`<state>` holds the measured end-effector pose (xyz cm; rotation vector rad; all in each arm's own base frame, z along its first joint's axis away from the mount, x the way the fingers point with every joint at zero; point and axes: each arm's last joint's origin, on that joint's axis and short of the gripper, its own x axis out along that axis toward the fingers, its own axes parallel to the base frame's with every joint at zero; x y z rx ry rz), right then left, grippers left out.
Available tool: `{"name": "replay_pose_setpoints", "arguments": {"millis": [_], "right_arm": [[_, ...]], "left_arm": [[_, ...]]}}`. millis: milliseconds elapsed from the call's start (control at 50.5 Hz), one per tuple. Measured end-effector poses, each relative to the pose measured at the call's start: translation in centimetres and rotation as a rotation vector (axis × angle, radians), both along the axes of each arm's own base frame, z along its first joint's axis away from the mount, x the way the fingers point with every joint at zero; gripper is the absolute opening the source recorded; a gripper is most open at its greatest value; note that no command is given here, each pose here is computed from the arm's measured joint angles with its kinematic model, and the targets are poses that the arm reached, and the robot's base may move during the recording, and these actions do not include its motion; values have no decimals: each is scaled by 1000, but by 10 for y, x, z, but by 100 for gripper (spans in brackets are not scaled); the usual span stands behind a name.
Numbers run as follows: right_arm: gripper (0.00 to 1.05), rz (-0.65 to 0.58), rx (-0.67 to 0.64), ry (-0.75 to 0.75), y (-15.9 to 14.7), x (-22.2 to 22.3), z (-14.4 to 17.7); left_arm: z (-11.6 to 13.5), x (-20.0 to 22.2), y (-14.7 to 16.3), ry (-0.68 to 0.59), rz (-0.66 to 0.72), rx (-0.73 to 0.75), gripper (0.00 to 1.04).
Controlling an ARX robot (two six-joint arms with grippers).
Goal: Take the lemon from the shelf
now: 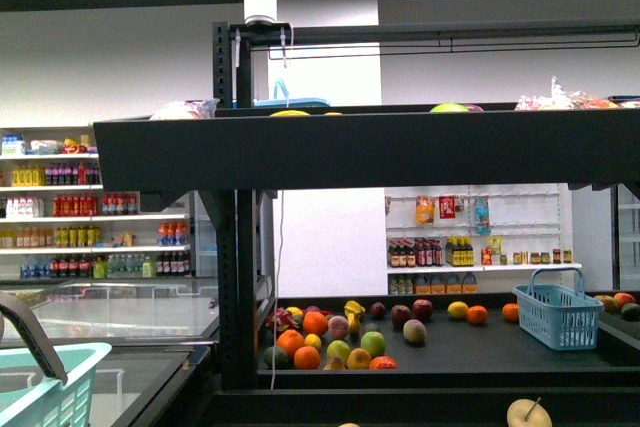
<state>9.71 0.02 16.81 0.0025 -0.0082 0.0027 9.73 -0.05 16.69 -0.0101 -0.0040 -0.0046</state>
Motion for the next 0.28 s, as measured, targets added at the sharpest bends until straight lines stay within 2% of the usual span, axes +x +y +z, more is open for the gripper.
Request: {"name": "replay_pose_setpoints", "arguments": {"millis": [178,277], "right_arm": [[97,0,0,0,0,0,0],[97,0,0,0,0,0,0]], "left_arm": [[0,0,0,0,0,1,98],[0,0,0,0,0,2,97]]}}
